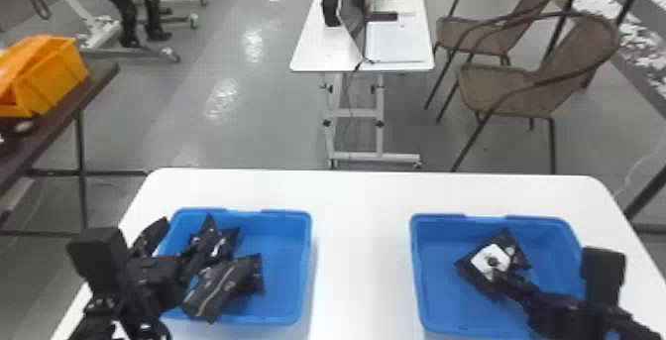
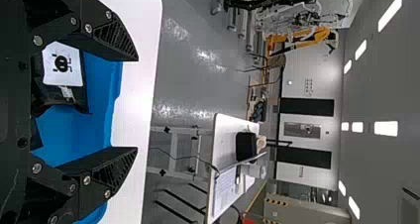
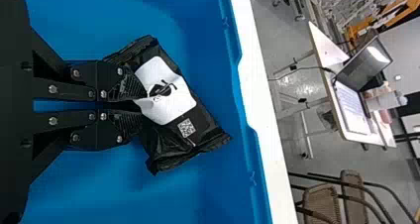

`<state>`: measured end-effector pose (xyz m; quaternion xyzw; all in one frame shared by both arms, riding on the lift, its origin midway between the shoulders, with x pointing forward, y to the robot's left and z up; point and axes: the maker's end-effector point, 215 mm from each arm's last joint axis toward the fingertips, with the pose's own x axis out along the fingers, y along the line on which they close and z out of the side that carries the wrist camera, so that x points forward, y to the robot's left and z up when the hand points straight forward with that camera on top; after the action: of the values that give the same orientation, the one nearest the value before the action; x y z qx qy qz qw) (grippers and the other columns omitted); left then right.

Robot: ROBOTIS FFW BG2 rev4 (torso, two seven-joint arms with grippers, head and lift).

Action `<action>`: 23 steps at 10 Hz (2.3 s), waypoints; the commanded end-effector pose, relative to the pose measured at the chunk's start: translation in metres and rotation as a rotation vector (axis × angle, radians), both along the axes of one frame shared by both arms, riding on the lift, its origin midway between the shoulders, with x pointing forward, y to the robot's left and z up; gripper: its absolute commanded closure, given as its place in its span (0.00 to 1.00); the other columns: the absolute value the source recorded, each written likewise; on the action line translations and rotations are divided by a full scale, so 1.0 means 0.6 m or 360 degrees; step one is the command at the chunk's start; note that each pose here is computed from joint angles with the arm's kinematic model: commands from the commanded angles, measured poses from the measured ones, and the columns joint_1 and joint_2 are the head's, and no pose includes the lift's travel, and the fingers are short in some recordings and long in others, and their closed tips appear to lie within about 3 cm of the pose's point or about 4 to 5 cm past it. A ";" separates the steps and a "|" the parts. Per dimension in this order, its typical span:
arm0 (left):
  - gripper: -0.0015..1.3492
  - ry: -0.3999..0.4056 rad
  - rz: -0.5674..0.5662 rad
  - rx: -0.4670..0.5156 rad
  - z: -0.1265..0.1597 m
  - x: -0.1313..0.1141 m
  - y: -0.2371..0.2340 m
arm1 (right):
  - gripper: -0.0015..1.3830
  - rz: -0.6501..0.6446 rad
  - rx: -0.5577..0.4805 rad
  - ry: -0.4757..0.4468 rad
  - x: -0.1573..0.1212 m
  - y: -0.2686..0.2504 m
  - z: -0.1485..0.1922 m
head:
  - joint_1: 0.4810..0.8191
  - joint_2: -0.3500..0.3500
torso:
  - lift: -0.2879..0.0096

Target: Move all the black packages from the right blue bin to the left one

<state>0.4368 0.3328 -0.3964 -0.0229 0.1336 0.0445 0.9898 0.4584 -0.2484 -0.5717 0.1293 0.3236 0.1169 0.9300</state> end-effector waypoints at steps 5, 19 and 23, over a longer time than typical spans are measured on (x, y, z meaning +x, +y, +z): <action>0.31 -0.0101 0.0026 -0.0134 0.030 0.010 0.006 | 0.79 0.0102 0.0216 -0.0183 -0.006 0.079 0.201 | 0.63 0.69 | 0.83; 0.10 0.0010 -0.0801 -0.1181 0.113 0.108 -0.327 | 0.79 0.1221 0.0874 -0.0288 0.065 0.569 0.340 | 0.63 0.88 | 0.83; 0.91 0.0117 -0.0739 -0.1156 0.089 0.100 -0.317 | 0.79 0.1211 0.0884 -0.0267 0.061 0.567 0.331 | 0.63 0.86 | 0.83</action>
<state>0.4972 0.1420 -0.3432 -0.3387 0.1777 -0.2288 0.8952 0.4957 0.0921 -0.3720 0.2348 0.2270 0.5417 0.7745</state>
